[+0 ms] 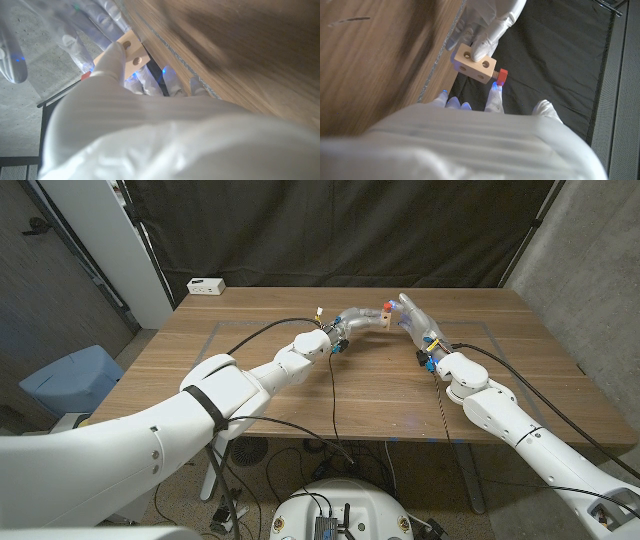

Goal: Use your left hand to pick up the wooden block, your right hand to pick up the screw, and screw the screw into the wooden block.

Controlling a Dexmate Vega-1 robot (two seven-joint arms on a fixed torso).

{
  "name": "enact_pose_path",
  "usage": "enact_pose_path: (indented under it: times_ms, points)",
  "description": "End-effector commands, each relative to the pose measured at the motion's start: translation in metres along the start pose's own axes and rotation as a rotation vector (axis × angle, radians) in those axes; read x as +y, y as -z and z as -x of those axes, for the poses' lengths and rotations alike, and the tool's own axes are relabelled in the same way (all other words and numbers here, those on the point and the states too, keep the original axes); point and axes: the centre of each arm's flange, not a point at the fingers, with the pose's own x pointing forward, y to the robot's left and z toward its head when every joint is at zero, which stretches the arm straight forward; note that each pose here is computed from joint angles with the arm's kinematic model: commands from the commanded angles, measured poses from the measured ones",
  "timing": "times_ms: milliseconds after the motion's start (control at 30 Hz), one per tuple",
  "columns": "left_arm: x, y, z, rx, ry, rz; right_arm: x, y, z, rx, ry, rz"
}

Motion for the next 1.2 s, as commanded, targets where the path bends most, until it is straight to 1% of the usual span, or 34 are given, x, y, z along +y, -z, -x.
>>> enact_pose_path:
  times_ms: [33, 533, 1200]
  points:
    - [0.0, 0.0, -0.002, 0.016, -0.001, 0.008, 0.001, -0.003, 0.003, 0.005, -0.002, 0.026]
    - [-0.001, 0.0, -0.005, 0.044, -0.003, 0.015, 0.003, -0.005, 0.007, 0.01, 0.001, 0.059]
    - [0.002, 0.003, -0.008, 0.088, -0.018, 0.025, 0.012, -0.001, 0.008, 0.036, -0.021, 0.077]
